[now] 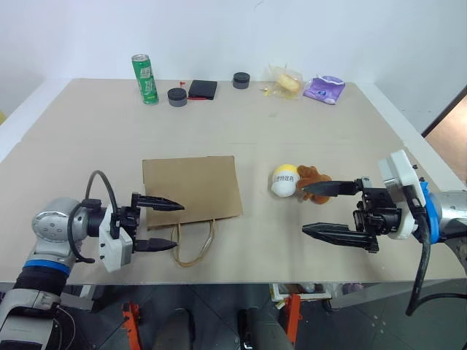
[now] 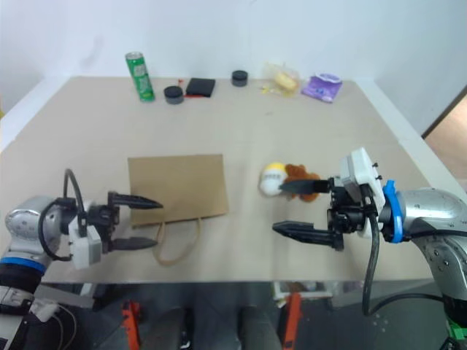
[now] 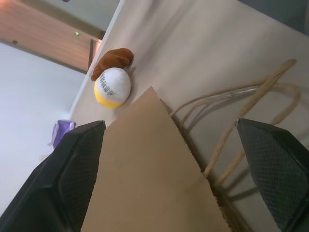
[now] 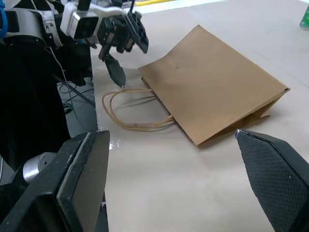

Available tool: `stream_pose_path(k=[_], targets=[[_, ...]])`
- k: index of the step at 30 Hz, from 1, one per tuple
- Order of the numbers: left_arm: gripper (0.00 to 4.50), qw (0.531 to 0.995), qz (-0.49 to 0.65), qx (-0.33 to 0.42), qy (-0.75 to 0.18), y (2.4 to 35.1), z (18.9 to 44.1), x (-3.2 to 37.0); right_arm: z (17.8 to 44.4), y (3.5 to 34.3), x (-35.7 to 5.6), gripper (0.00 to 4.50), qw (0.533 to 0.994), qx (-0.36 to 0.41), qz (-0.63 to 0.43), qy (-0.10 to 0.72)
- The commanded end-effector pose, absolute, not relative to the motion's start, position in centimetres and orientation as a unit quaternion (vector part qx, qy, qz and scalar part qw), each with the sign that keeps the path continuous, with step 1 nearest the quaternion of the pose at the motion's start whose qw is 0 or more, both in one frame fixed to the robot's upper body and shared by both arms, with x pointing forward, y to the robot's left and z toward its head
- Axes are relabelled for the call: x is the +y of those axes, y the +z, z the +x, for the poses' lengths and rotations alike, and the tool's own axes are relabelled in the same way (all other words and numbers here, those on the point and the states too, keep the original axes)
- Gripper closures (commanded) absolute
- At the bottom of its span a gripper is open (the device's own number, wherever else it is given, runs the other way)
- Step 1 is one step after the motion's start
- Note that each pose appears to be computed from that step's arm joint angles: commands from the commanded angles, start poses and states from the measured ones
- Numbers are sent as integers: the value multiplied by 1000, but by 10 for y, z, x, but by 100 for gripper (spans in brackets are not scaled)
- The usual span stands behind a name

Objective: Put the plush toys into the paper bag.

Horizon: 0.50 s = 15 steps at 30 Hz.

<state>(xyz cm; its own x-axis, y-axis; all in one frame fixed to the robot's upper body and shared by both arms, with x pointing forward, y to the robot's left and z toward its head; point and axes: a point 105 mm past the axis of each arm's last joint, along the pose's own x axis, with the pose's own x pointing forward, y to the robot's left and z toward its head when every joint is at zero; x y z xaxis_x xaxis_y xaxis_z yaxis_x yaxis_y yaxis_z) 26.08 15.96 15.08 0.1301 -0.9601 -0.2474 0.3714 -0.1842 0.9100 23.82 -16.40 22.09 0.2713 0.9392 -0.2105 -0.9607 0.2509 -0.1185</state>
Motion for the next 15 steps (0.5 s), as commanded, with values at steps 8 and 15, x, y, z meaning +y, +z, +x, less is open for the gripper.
stream_pose_path(k=[8, 15], targets=[[3, 536, 516, -312, -591, 138, 265, 144, 236, 237, -161, 0, 794, 19, -122, 596], [3, 585, 489, -353, -542, 170, 275, 148, 234, 237, -162, 0, 796, 21, -120, 593]])
